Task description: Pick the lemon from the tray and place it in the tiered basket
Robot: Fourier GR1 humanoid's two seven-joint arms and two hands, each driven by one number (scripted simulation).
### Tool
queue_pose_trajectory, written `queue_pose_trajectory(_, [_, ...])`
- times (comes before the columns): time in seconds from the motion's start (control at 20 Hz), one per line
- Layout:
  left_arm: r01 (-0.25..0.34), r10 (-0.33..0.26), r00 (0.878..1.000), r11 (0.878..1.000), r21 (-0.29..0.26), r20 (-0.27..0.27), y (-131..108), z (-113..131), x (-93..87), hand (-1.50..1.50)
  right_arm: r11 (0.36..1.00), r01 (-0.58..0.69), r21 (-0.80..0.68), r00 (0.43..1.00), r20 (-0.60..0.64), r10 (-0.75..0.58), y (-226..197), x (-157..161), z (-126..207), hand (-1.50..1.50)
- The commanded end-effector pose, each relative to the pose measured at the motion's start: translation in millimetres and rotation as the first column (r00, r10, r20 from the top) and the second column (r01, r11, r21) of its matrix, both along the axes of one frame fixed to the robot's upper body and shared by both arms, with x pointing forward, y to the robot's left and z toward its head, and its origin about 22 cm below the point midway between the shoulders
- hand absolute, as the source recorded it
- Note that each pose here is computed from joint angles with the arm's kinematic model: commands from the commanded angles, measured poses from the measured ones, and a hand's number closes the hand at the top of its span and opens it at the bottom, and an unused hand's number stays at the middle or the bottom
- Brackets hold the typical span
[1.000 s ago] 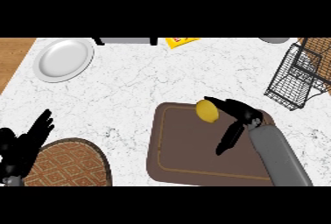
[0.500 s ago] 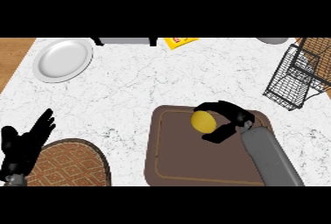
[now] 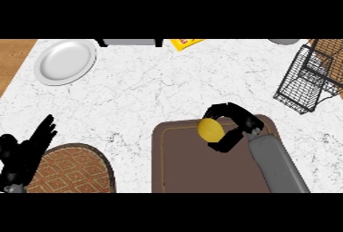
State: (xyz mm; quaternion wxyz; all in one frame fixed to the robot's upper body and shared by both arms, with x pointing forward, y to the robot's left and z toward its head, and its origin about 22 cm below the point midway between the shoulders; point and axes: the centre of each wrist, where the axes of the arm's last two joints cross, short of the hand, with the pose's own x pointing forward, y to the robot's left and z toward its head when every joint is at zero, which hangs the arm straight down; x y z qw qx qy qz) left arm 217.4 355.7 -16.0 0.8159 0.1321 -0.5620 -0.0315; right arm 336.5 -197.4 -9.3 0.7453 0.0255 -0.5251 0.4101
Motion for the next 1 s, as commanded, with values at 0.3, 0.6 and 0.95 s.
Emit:
queue_pose_trajectory(0.3, [0.032,-0.032,0.999,0.999,-0.003,0.003,-5,-4,7.6,0.00,0.820,0.499,-0.280,0.863,0.254,-0.438,34,40,73,1.50])
queue_pose_trajectory(0.6, [0.057,-0.057,0.998,0.998,-0.007,0.000,-10,-4,11.6,0.00,0.471,0.803,-0.365,0.595,0.541,-0.595,71,64,133,1.50])
queue_pose_trajectory(0.95, [0.040,-0.040,0.999,0.999,0.008,-0.009,-5,-1,12.8,0.00,0.169,0.954,-0.246,0.298,0.763,-0.573,138,75,198,1.50])
